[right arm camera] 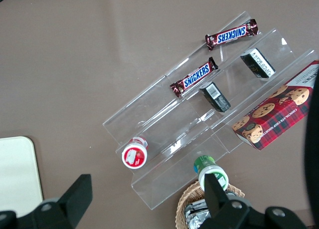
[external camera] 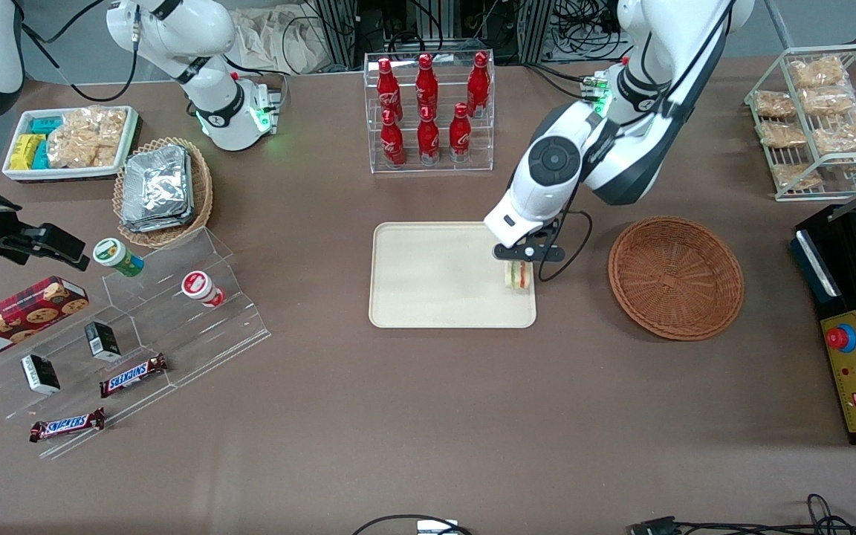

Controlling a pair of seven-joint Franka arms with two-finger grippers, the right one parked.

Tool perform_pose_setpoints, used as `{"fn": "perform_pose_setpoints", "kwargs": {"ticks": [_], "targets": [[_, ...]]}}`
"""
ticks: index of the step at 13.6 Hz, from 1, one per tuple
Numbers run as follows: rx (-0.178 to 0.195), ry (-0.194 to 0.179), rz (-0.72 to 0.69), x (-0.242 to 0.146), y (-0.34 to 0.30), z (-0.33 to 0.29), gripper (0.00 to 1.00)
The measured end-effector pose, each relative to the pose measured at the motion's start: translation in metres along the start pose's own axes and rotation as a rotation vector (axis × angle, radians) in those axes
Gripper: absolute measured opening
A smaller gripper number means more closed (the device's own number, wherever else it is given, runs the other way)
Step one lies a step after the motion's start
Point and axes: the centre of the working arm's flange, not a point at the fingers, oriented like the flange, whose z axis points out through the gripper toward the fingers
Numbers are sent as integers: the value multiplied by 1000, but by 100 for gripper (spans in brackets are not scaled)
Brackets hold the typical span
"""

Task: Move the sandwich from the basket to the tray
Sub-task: 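Lower the sandwich onto the cream tray and open the left gripper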

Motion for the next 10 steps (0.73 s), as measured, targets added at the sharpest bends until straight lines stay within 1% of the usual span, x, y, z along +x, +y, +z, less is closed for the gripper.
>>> {"fn": "perform_pose_setpoints", "kwargs": {"ticks": [2, 5, 8, 9, 10], "targets": [[5, 0, 24, 7, -3, 28, 19], [-17, 1, 33, 13, -3, 51, 19], [-12, 6, 23, 21, -13, 60, 19], [-10, 5, 18, 22, -16, 61, 27], [-10, 6, 12, 23, -17, 60, 38]]}}
